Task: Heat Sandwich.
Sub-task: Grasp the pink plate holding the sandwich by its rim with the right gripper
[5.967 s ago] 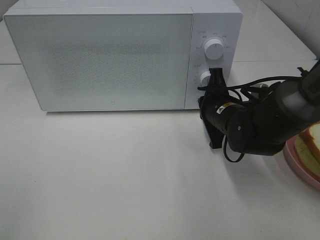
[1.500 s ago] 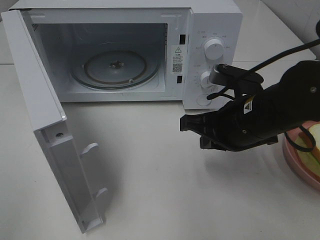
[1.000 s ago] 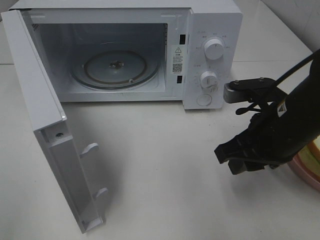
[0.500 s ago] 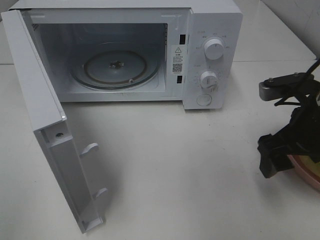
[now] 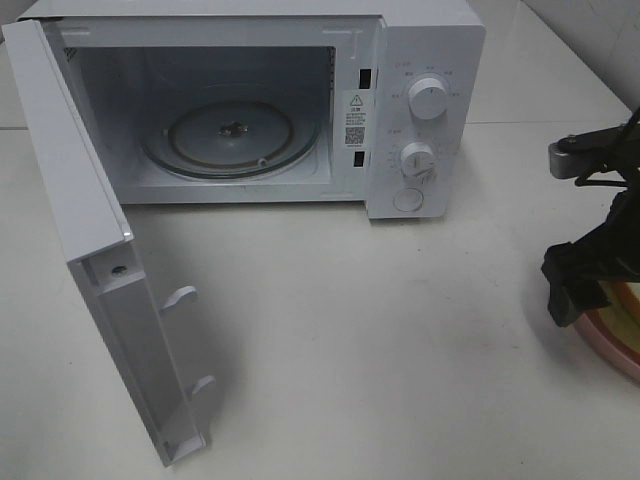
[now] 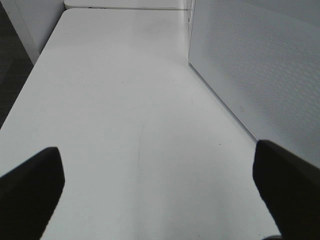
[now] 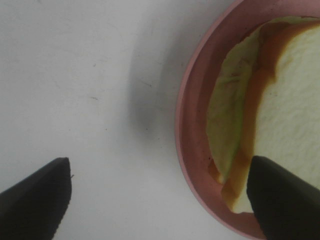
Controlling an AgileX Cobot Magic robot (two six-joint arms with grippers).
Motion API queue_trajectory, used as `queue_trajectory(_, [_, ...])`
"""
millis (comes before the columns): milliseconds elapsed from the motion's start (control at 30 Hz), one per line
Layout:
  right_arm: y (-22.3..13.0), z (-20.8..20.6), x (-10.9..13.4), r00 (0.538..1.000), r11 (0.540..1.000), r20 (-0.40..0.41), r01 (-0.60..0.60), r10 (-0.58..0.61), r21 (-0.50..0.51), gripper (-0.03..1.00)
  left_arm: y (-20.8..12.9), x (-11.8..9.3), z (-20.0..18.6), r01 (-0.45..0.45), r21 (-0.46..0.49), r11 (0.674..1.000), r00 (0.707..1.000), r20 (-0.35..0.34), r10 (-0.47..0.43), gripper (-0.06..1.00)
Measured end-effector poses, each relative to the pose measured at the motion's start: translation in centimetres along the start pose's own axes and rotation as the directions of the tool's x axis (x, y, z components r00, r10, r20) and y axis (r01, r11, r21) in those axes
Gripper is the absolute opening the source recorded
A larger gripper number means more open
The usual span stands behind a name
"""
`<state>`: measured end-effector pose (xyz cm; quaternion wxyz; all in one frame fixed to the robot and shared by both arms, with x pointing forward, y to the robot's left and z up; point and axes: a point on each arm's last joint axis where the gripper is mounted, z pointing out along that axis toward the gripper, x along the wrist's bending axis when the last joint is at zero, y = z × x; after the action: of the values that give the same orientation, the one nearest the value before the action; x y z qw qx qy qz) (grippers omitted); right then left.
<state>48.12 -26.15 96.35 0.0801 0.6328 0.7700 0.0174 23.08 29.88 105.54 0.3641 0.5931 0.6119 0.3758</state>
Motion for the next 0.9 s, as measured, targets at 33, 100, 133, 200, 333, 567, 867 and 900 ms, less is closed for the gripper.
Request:
queue_trajectory(33, [0.0, 0.0, 0.0, 1.0, 1.0, 0.0, 0.0, 0.0, 0.0, 0.91, 0.0, 0.0, 0.0, 0.0, 0.0, 1.0, 1.0, 0.0, 0.0, 0.97])
queue_trajectory(100, [0.2, 0.5, -0.2, 1.0, 1.0, 0.0, -0.009, 0.009, 0.004, 0.9, 0.0, 0.0, 0.0, 0.0, 0.0, 1.0, 1.0, 0.0, 0.0, 0.97])
queue_trajectory(133, [0.4, 1.1, -0.4, 1.0, 1.0, -0.001, -0.015, 0.015, 0.014, 0.9, 0.0, 0.0, 0.0, 0.0, 0.0, 1.0, 1.0, 0.0, 0.0, 0.97])
queue_trajectory(200, [0.5, 1.5, -0.5, 1.0, 1.0, -0.001, -0.02, 0.02, 0.021, 0.9, 0.0, 0.0, 0.0, 0.0, 0.0, 1.0, 1.0, 0.0, 0.0, 0.97])
queue_trajectory(333, [0.8, 3.1, -0.5, 1.0, 0.999, -0.002, -0.018, 0.018, 0.049, 0.9, 0.0, 0.0, 0.0, 0.0, 0.0, 1.0, 1.0, 0.0, 0.0, 0.97])
queue_trajectory(567, [1.2, 4.4, -0.3, 1.0, 0.998, -0.007, -0.013, 0.014, 0.054, 0.89, 0.0, 0.0, 0.0, 0.0, 0.0, 1.0, 1.0, 0.0, 0.0, 0.97])
queue_trajectory(867, [1.6, 6.7, -0.1, 1.0, 0.997, -0.015, -0.006, 0.007, 0.071, 0.88, 0.0, 0.0, 0.0, 0.0, 0.0, 1.0, 1.0, 0.0, 0.0, 0.97])
queue_trajectory(900, [1.7, 7.0, 0.0, 1.0, 0.997, -0.016, -0.005, 0.006, 0.071, 0.88, 0.0, 0.0, 0.0, 0.0, 0.0, 1.0, 1.0, 0.0, 0.0, 0.97])
